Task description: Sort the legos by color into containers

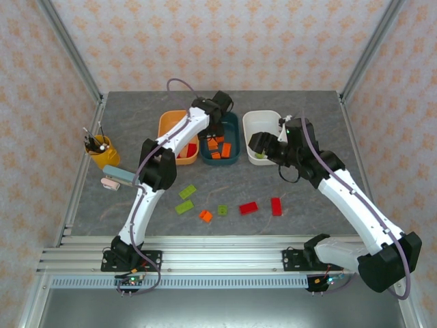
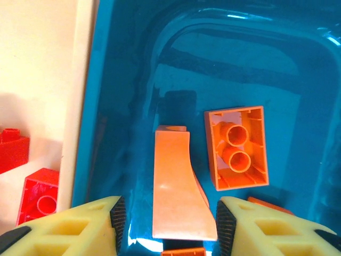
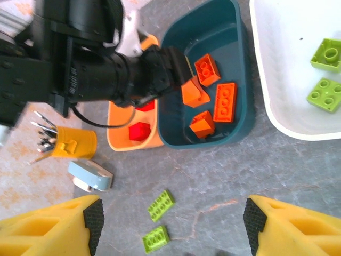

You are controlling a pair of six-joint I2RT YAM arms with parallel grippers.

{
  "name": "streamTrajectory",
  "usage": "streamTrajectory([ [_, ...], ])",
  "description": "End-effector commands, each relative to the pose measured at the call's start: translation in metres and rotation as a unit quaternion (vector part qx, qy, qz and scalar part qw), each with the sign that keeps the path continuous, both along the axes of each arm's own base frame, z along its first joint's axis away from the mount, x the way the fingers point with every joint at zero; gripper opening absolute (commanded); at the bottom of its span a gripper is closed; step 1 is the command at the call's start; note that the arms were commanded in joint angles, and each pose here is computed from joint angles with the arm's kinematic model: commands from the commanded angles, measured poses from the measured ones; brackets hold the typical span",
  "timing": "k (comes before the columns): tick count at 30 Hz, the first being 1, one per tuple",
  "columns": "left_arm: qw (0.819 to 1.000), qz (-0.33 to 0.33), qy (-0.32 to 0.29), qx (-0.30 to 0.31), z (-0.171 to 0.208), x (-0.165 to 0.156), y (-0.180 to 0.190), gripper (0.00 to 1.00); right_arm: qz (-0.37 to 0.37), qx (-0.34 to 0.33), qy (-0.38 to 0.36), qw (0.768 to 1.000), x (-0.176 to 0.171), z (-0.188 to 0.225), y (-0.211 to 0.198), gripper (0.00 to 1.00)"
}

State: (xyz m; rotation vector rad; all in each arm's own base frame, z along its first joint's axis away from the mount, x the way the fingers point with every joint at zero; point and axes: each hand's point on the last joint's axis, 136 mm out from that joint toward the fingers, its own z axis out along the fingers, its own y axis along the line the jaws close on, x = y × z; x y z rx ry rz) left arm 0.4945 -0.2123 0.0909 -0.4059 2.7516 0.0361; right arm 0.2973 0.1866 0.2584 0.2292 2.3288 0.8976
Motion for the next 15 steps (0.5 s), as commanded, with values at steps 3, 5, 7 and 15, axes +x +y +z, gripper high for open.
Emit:
streamTrajectory([
  [3, 0.994, 0.014, -0.085, -0.06, 0.108, -0.023, 0.0, 0.58, 0.056, -0.079, 0.008, 0.995, -0.025, -0.014, -0.002, 0.71],
  [5, 0.992, 0.019, -0.099, -0.074, 0.124, -0.039, 0.005, 0.6, 0.077, -0.1, 0.01, 0.992, -0.035, -0.022, 0.001, 0.71],
  [7, 0.99, 0.028, -0.106, -0.083, 0.133, -0.059, 0.014, 0.62, 0.099, -0.121, 0.011, 0.988, -0.044, -0.03, 0.006, 0.7],
  [15, 0.986, 0.054, -0.113, -0.107, 0.136, -0.168, 0.068, 0.66, 0.178, -0.191, 0.035, 0.965, -0.076, -0.067, 0.044, 0.7],
])
